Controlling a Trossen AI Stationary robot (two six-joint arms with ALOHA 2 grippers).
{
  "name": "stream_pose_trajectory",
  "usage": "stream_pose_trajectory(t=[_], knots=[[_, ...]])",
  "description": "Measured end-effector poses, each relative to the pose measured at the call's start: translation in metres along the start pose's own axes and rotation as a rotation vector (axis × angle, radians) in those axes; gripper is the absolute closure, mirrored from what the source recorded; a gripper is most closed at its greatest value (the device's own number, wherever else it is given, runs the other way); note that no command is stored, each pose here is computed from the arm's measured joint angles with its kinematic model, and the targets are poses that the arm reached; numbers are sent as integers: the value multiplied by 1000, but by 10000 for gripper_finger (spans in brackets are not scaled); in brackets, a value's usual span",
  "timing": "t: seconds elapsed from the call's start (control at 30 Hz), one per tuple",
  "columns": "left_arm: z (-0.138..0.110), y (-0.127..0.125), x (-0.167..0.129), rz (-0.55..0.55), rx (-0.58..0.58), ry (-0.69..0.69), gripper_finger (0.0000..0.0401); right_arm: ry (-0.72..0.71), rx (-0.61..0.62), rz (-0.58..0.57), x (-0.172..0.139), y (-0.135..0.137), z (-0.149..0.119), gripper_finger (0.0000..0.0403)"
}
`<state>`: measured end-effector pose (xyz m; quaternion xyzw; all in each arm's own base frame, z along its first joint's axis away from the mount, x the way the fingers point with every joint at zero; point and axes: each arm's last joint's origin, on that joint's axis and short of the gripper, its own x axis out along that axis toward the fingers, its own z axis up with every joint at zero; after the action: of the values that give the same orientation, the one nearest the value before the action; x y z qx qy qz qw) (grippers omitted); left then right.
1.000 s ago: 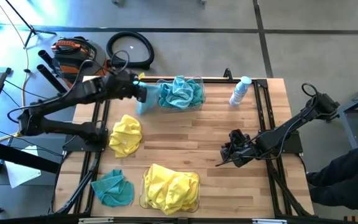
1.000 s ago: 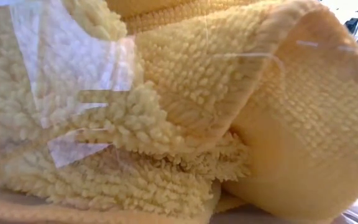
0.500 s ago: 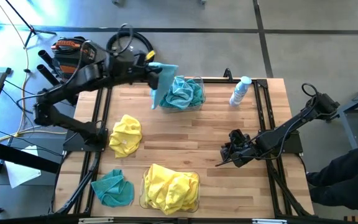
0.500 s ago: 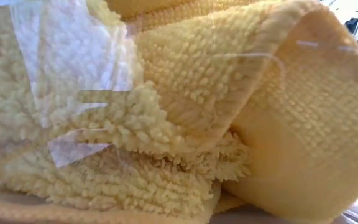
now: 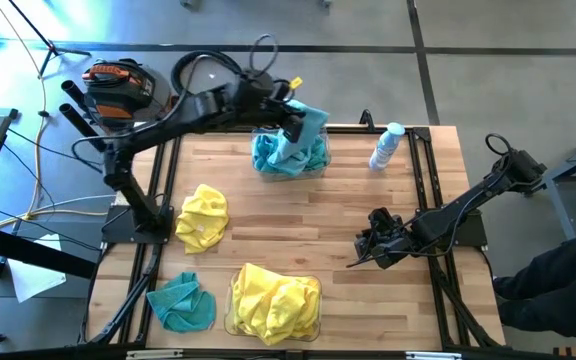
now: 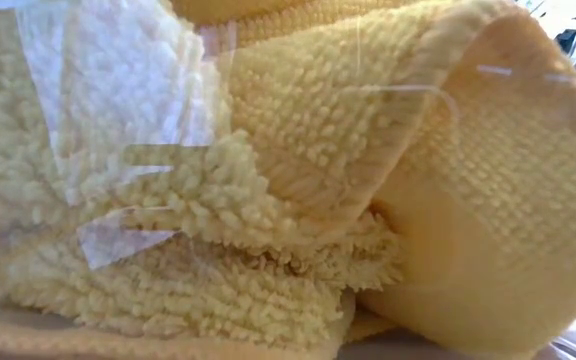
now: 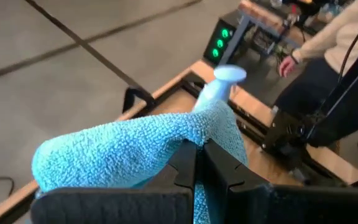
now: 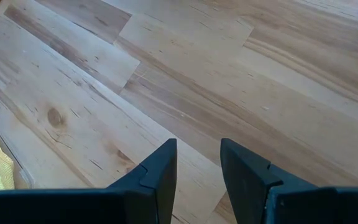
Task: Sort microfiber towel by color & place in baskets
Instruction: Put the blue microfiber towel into the top transparent bin
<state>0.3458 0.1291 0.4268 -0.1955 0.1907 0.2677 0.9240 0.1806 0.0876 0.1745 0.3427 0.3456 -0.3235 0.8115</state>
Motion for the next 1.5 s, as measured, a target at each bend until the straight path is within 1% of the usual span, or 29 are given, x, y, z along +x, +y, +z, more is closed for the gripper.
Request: stream_pose_trajectory(t=[0.17,0.27,0.37,0.43,0.5,0.57,0.63,0.73,0.83,1.0,1.1,1.2,1.37,1.5], knots=[[-8,3,30,-15,2,81,401,0,0,0,0,0,0,285],[-18,15,46,28,16,171,401,0,0,0,0,0,0,285],[-31,30,63,82,59,283,401,0,0,0,0,0,0,285],[-39,39,76,92,91,349,401,0,-2,-1,0,0,0,285],[-49,45,91,82,126,412,401,1,-6,-5,0,-1,0,285],[-57,48,104,46,180,457,401,1,-7,-6,0,-1,0,285],[-65,49,115,18,243,494,401,1,-7,-7,0,-1,0,285],[-78,50,129,8,298,544,401,1,-7,-7,0,-1,0,285],[-91,52,144,-4,353,585,401,1,-8,-9,0,-1,0,285],[-106,55,166,-33,443,603,401,2,-13,-21,0,-2,0,285],[-114,57,178,-14,450,614,398,3,-14,-23,0,-2,0,285],[-119,60,186,5,457,610,386,3,-14,-23,0,-2,0,285],[-131,66,199,52,388,634,350,2,-16,-26,0,-3,0,285],[-144,69,210,50,329,664,323,1,-16,-26,0,-3,0,285]])
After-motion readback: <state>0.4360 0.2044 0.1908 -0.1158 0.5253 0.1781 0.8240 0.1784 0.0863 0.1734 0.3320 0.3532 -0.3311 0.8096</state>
